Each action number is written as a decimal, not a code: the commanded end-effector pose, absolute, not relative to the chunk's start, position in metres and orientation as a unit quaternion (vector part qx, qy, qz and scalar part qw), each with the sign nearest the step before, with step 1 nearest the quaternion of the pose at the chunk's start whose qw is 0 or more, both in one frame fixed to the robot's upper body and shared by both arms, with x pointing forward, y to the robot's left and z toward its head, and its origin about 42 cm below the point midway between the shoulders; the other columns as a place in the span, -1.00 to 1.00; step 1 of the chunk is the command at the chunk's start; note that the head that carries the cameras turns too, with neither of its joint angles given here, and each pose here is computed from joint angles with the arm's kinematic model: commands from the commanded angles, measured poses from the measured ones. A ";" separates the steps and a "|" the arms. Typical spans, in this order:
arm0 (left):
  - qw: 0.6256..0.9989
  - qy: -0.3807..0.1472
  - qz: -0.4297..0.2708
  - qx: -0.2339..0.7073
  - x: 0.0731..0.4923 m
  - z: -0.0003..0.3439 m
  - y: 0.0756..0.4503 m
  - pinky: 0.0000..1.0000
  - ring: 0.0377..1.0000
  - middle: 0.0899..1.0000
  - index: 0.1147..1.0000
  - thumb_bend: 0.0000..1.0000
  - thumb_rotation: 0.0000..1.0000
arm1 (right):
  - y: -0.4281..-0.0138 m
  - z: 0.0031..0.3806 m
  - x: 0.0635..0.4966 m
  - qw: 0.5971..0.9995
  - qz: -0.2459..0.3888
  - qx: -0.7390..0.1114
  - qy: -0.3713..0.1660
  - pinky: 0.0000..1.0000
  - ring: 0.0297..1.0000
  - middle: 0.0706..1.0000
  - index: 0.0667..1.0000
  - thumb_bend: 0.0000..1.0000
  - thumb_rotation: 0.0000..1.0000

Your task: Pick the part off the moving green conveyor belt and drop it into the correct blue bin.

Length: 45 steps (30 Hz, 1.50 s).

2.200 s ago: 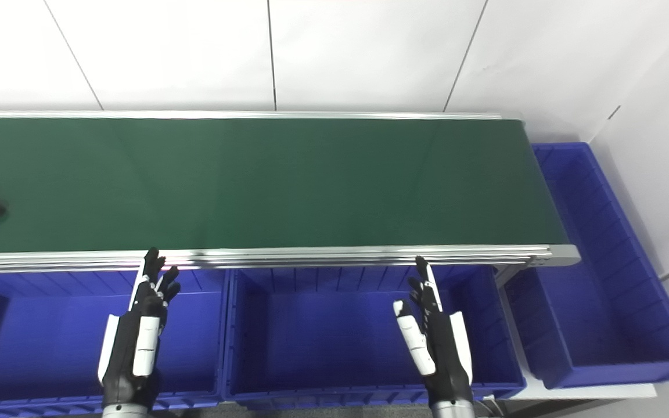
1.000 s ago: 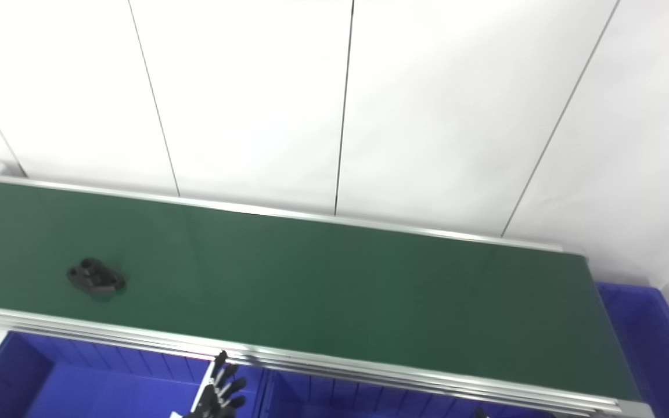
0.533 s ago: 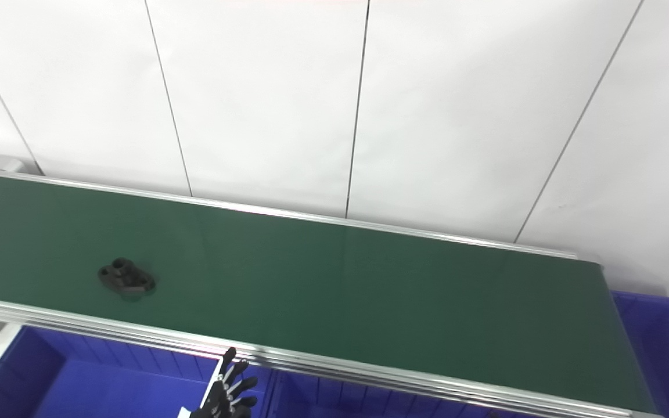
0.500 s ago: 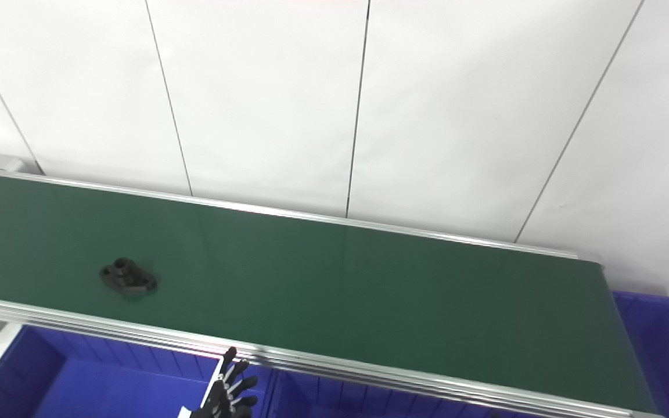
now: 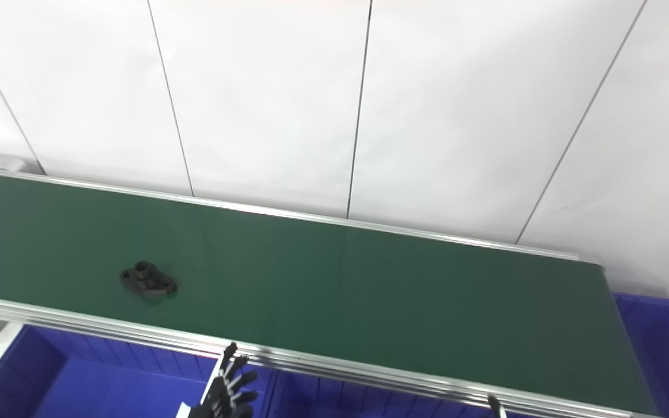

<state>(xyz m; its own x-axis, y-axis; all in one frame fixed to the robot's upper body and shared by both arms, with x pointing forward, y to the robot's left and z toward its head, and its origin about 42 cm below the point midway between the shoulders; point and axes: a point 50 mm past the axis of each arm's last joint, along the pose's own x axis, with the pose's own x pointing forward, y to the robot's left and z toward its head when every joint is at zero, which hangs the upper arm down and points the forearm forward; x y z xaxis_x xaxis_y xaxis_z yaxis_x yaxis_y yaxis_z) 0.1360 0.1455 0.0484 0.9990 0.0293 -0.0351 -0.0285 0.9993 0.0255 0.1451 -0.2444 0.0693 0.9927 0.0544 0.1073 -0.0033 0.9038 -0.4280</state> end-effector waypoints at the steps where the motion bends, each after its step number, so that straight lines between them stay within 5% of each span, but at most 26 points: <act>1: 1.000 -0.004 0.012 0.003 0.142 0.060 0.142 0.68 0.76 0.91 1.00 0.55 0.70 | -0.240 0.091 0.151 0.967 0.006 -0.229 -0.112 0.70 0.86 1.00 1.00 0.49 0.29; 7: 1.000 -0.002 0.005 0.001 0.144 0.061 0.145 0.75 0.77 0.93 1.00 0.51 0.74 | -0.226 0.132 0.169 0.960 -0.003 -0.242 -0.140 0.68 0.83 1.00 1.00 0.79 0.05; 20: 1.000 0.002 -0.003 -0.005 0.148 0.062 0.146 0.85 0.82 0.95 1.00 0.46 0.81 | -0.207 0.165 0.241 0.929 0.013 -0.339 -0.150 0.60 0.73 0.77 0.80 0.89 -0.27; 45: 1.000 -0.003 -0.009 -0.012 0.148 0.065 0.137 0.77 0.78 0.90 1.00 0.48 0.80 | -0.141 0.186 0.356 0.883 0.083 -0.440 -0.139 0.26 0.54 0.63 0.70 0.96 -0.24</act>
<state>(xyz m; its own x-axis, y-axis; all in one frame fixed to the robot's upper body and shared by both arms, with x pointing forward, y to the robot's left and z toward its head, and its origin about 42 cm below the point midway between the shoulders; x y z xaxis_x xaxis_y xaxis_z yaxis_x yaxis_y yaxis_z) 0.1441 0.1433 0.0522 0.9982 -0.0100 -0.0590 0.0094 0.9999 -0.0099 0.3486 -0.1488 0.1675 0.9559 0.2752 0.1025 -0.0828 0.5875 -0.8050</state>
